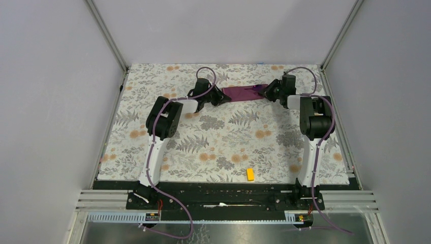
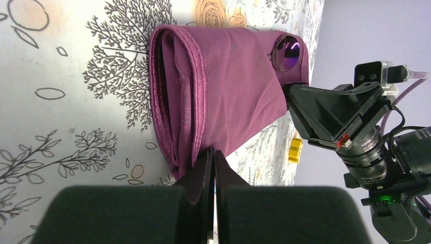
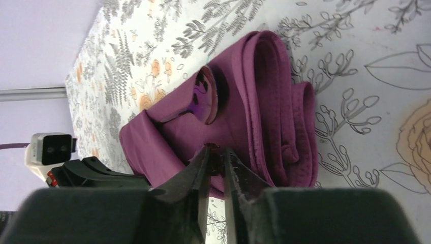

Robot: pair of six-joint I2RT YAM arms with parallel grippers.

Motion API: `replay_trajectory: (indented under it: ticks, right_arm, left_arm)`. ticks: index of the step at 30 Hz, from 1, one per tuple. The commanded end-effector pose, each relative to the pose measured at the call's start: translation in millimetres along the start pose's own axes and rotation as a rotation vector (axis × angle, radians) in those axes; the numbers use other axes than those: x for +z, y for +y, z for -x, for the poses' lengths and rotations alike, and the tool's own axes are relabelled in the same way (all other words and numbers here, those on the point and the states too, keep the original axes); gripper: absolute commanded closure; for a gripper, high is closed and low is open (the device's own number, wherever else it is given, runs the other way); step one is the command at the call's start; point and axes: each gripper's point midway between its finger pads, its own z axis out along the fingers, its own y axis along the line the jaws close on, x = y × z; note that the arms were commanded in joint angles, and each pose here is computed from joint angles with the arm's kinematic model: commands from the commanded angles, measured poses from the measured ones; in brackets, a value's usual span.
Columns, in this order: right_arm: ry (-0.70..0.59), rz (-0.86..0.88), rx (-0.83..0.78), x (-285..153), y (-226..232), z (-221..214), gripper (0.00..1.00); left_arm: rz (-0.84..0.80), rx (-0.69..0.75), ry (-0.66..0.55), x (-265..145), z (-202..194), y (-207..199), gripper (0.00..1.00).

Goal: Fold the napkin into a case and place the utensils inside
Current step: Reset both arms

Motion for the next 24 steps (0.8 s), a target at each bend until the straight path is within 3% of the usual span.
replay_trajectory:
  ticks: [1,13,20,24]
  right_arm:
    - [0.014,-0.053,-0.056,3.9,0.0,-1.7,0.75]
    - [-0.018,-0.262,-0.230,-44.0,6.9,32.6,0.49]
    - [-0.046,-0.398,-0.342,-92.7,19.3,58.7,0.41]
    - [-0.067,-0.379,-0.409,-136.0,49.8,59.3,0.40]
  left_arm:
    - [0.009,0.060,-0.028,-10.0,6.7,-14.4,0.99]
    - [0.065,0.176,-0.068,-62.7,15.7,-45.9,0.89]
    - [0.063,0.259,-0.098,-123.8,10.8,-80.4,0.80]
    - [0.012,0.351,-0.113,-175.6,-0.2,-119.7,0.73]
